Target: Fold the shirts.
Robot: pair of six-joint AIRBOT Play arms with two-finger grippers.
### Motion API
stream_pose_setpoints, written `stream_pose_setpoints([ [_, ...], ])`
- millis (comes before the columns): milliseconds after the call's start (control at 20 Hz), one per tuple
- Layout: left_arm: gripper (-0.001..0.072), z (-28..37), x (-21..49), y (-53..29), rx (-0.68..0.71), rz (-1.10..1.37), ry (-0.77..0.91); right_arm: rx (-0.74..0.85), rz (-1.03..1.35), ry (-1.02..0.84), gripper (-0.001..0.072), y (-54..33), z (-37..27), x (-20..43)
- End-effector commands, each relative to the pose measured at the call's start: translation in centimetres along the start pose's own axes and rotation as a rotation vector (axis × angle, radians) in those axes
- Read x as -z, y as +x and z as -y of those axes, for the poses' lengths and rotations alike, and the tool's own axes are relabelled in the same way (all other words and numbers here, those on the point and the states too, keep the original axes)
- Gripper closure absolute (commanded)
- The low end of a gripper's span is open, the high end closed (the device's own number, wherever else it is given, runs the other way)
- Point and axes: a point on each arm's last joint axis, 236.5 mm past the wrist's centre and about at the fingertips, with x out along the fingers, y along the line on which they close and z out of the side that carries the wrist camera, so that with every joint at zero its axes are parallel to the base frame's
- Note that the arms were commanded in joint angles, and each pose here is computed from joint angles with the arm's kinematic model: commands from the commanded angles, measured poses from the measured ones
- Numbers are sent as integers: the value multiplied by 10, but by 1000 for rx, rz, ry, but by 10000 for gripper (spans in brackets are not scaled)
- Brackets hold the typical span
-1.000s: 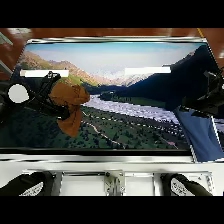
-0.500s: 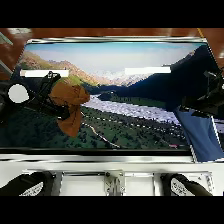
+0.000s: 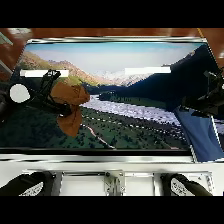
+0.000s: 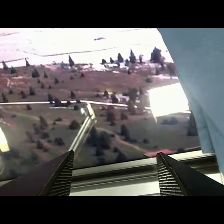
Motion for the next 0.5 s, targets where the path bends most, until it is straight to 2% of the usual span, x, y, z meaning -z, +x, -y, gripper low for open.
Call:
stream_pose_setpoints([
  [0,173,13,-14,5,57,48,-21,0,9,0,71,0,0,-2],
  [150,173,13,-14,10,62,36,-25,0,22,-1,71,0,0,-5],
  [250,161,-11,-26,15,-27,79,-44,-2,54,-1,71,0,-1,-13],
  [350,50,-58,-41,20,-165,124,-147,-2,81,-6,71,-1,-1,-19],
  [450,26,-105,-49,32,-223,121,-251,-3,115,-6,71,-2,-1,-27],
])
